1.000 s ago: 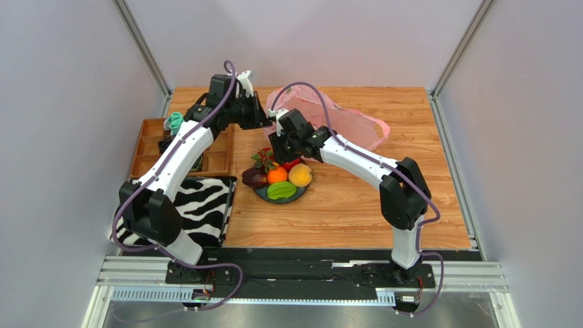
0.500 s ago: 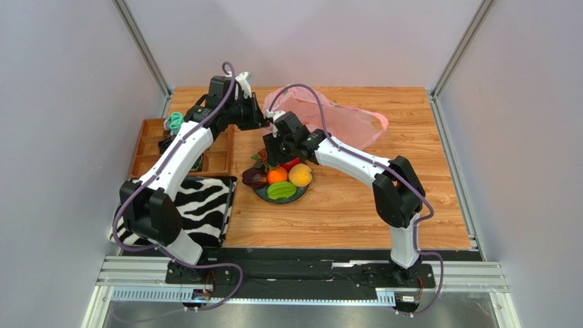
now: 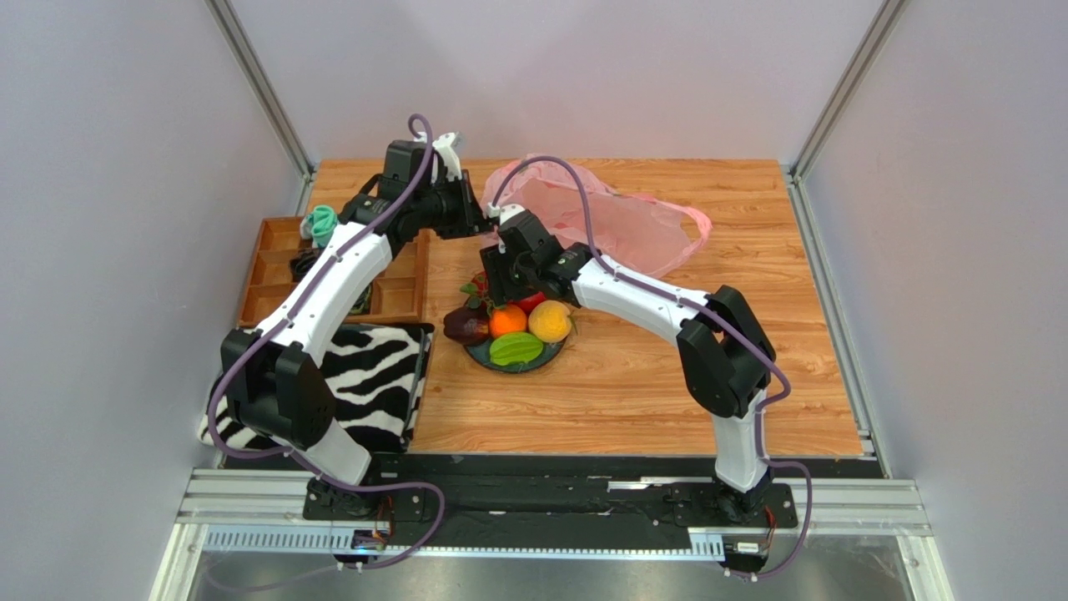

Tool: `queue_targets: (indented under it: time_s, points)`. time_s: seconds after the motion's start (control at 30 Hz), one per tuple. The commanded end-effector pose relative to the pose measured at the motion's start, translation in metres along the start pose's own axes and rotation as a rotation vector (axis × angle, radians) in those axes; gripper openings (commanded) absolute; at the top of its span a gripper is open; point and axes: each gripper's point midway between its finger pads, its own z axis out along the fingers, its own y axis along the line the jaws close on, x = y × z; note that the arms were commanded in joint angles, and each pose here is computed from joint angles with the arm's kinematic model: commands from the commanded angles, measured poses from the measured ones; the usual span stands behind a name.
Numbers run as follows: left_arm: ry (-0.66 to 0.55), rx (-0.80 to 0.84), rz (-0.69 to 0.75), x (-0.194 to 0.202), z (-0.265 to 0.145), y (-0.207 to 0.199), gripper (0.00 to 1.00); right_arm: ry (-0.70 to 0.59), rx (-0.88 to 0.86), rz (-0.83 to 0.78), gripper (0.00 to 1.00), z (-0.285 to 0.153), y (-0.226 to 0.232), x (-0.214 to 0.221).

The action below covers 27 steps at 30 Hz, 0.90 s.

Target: Place the fruits into the plastic bag

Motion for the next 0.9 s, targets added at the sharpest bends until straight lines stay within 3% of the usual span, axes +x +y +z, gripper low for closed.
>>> queue_targets:
  time_s: [0.0, 0.6, 0.87]
  points:
    - [-0.078, 0.009, 0.038, -0.022, 0.006, 0.004, 0.00, 0.015, -0.048, -0.045, 0.53, 0.003, 0.021, 0.013]
    - [-0.079, -0.001, 0.023, -0.029, 0.013, 0.027, 0.00, 0.018, -0.077, -0.051, 0.57, 0.004, 0.026, 0.014]
    - [-0.077, 0.016, 0.011, -0.027, 0.010, 0.024, 0.00, 0.012, -0.068, -0.054, 0.41, 0.005, 0.024, 0.013]
